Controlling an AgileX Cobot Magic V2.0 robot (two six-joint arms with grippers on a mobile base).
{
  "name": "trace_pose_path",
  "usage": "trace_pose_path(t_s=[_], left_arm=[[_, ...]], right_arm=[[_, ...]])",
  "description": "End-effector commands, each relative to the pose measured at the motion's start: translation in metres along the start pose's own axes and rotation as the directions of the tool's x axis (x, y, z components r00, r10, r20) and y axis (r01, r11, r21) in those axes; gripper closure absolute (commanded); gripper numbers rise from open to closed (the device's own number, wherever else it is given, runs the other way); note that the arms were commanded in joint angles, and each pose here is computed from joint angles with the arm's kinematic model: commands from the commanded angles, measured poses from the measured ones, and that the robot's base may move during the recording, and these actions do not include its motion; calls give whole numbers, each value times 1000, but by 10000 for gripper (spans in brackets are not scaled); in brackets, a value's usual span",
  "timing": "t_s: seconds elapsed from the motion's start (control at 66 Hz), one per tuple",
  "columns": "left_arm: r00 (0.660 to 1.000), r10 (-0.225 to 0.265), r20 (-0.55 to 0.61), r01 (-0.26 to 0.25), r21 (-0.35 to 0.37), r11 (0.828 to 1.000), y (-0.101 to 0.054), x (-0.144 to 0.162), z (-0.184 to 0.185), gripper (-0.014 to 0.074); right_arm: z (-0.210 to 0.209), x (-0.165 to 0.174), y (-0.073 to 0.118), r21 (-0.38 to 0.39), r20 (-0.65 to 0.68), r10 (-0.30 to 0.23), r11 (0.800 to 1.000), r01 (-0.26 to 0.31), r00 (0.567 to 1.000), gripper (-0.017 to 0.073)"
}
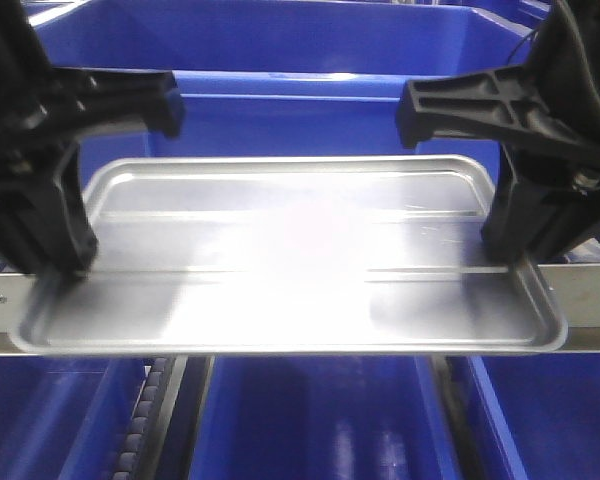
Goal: Grab silver tray and place in blue box
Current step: 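Carry the tray forward over the empty blue bin, then lower the tray into the blue bin and open both grippers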
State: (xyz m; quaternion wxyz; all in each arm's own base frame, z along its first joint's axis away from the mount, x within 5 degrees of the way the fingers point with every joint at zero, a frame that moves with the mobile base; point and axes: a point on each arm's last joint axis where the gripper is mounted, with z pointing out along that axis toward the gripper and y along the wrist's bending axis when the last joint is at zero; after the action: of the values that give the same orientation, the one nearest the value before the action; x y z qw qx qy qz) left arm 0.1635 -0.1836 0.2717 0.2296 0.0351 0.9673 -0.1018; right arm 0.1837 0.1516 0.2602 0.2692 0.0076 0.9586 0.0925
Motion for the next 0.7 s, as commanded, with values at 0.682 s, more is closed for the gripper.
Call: trace_pose_path(t_s=[0.682], left_arm=[[942,60,329,-132,201,971,-34,-57,-94,697]], right_arm=[[-98,-67,11,-150,337,11,988,42,941,500]])
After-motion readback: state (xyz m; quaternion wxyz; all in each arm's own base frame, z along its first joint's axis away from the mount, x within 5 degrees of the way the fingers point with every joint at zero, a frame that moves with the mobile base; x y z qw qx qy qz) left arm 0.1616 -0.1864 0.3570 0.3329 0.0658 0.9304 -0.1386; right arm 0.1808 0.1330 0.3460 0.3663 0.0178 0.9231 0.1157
